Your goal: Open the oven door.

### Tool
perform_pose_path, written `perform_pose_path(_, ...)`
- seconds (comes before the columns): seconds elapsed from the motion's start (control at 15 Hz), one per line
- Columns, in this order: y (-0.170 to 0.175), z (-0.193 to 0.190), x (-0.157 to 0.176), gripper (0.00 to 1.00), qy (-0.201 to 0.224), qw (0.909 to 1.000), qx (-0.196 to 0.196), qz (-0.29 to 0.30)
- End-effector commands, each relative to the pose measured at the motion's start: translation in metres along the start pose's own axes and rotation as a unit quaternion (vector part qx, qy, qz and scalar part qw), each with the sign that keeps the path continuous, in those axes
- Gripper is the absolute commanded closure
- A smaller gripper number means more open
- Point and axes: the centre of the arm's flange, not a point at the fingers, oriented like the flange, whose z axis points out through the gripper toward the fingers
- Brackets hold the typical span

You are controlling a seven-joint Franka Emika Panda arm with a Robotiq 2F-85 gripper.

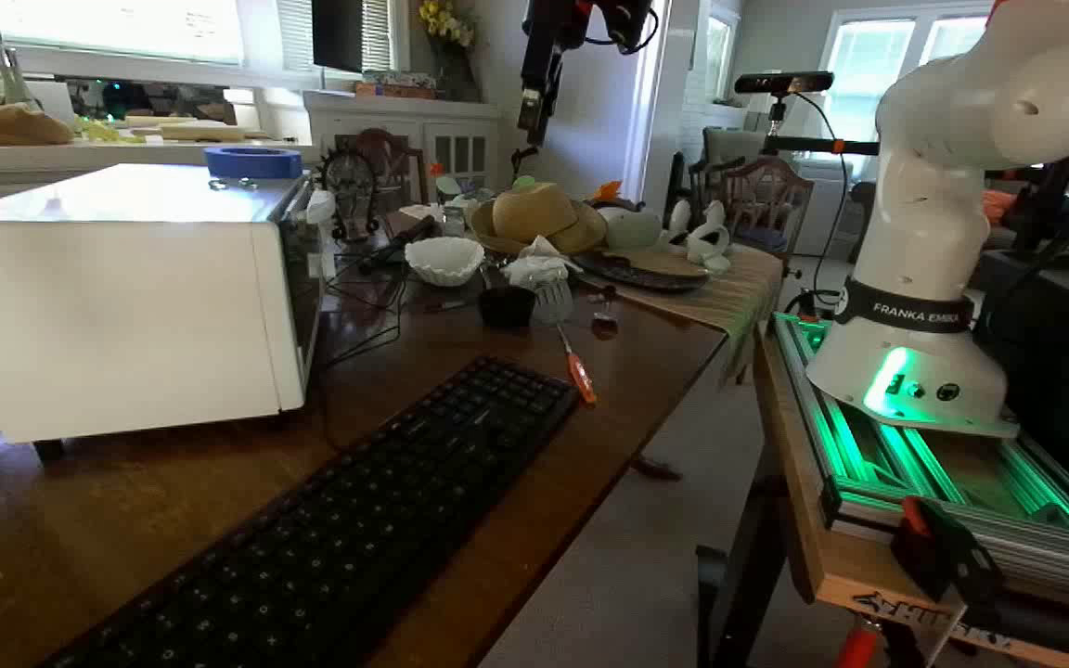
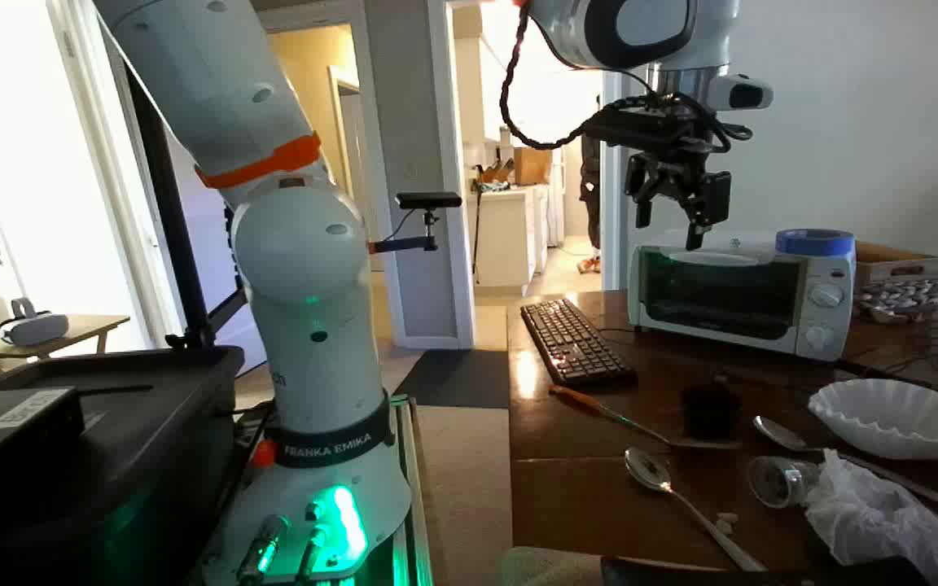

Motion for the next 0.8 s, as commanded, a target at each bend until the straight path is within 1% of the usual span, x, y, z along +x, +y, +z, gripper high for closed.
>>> perform_pose_path(0.0,0.0,0.0,0.0,0.0,0.0,1.0,0.0,0.0)
perform_pose_path(0.33,0.0,0.0,0.0,0.0,0.0,1.0,0.0,0.0)
perform_pose_path(0.4,0.001,0.0,0.009,0.0,0.001,0.9998,-0.015,-0.013)
perform_pose_path(0.47,0.002,-0.003,0.021,0.0,0.005,0.9989,-0.023,-0.041)
perform_pose_path(0.53,0.002,-0.006,0.028,0.0,0.006,0.9972,-0.042,-0.061)
perform_pose_path(0.6,0.004,-0.01,0.037,0.25,0.015,0.9941,-0.06,-0.089)
perform_pose_path(0.67,0.006,-0.011,0.046,0.26,0.021,0.9905,-0.074,-0.114)
perform_pose_path(0.73,0.007,-0.014,0.056,0.34,0.03,0.9861,-0.093,-0.135)
